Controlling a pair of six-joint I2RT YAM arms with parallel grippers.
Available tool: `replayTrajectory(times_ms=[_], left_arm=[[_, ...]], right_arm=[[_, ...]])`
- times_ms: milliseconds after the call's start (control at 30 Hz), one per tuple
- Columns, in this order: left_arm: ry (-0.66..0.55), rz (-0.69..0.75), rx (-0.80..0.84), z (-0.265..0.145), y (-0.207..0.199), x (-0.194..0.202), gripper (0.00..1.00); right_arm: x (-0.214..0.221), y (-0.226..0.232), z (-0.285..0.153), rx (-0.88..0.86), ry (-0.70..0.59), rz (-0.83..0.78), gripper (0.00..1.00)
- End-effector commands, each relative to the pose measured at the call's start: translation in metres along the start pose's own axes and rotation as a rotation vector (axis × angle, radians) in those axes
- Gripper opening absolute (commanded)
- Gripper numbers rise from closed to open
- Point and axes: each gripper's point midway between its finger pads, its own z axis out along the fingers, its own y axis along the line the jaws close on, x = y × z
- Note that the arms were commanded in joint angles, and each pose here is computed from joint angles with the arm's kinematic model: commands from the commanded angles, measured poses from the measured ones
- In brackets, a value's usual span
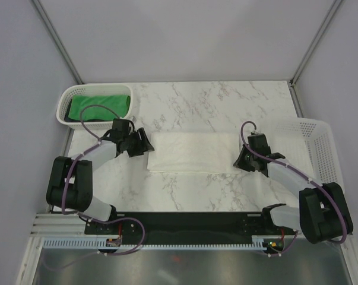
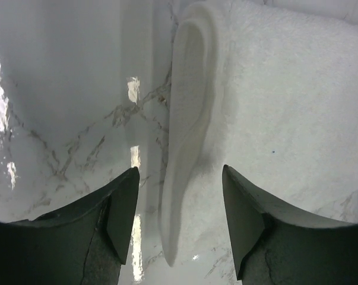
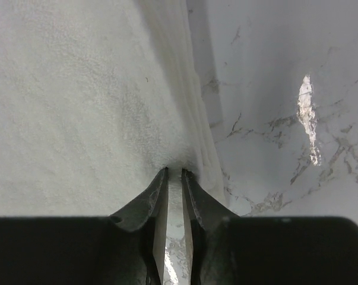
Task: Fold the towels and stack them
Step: Neatly place the folded towel into the bin
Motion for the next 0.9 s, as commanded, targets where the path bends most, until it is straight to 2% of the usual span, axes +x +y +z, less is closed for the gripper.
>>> replayTrajectory(times_ms=[0, 100, 167, 333, 400, 533, 567, 600, 667, 700, 733, 767, 800, 867], left_arm=[[0.061, 0.118, 0.114, 0.009, -0.013, -0.007, 0.66], [0.148, 0.106, 0.206, 0.023, -0.020, 0.008, 0.65], [0.168, 0.085, 0.202, 0.026, -0.017, 0.014, 0.65], [0.161, 0.045, 0.195, 0.023, -0.014, 0.027, 0.65], [0.190, 0.035, 0.227, 0.023, -0.022, 0.034, 0.64], [0.224, 0.039, 0.177, 0.032, -0.019, 0.048, 0.59], [0.225, 0.040, 0.165, 0.034, -0.019, 0.049, 0.56], [0.222, 0.039, 0.152, 0.036, -0.018, 0.047, 0.43], [0.232, 0.037, 0.155, 0.039, -0.023, 0.047, 0.26], [0.230, 0.035, 0.166, 0.038, -0.031, 0.039, 0.15], [0.225, 0.040, 0.170, 0.037, -0.035, 0.035, 0.08], [0.221, 0.048, 0.168, 0.036, -0.041, 0.030, 0.04], [0.175, 0.068, 0.158, 0.035, -0.050, 0.009, 0.02], [0.176, 0.073, 0.112, 0.031, -0.051, -0.002, 0.02]], right_arm=[[-0.014, -0.004, -0.008, 0.033, -0.052, -0.026, 0.23], [-0.026, 0.015, -0.018, -0.038, -0.077, -0.041, 0.27], [-0.034, 0.025, -0.025, -0.076, -0.097, -0.049, 0.32], [-0.066, 0.055, -0.060, -0.170, -0.189, -0.074, 0.52], [-0.075, 0.064, -0.073, -0.201, -0.227, -0.072, 0.56], [-0.082, 0.076, -0.085, -0.248, -0.248, -0.078, 0.59], [-0.083, 0.079, -0.088, -0.261, -0.248, -0.081, 0.60], [-0.086, 0.081, -0.092, -0.267, -0.254, -0.082, 0.60], [-0.089, 0.084, -0.098, -0.273, -0.261, -0.088, 0.61], [-0.092, 0.087, -0.105, -0.286, -0.273, -0.090, 0.61], [-0.093, 0.090, -0.108, -0.295, -0.277, -0.093, 0.61], [-0.096, 0.094, -0.112, -0.311, -0.285, -0.092, 0.61], [-0.096, 0.097, -0.116, -0.325, -0.285, -0.090, 0.61], [-0.099, 0.102, -0.121, -0.343, -0.291, -0.090, 0.62]])
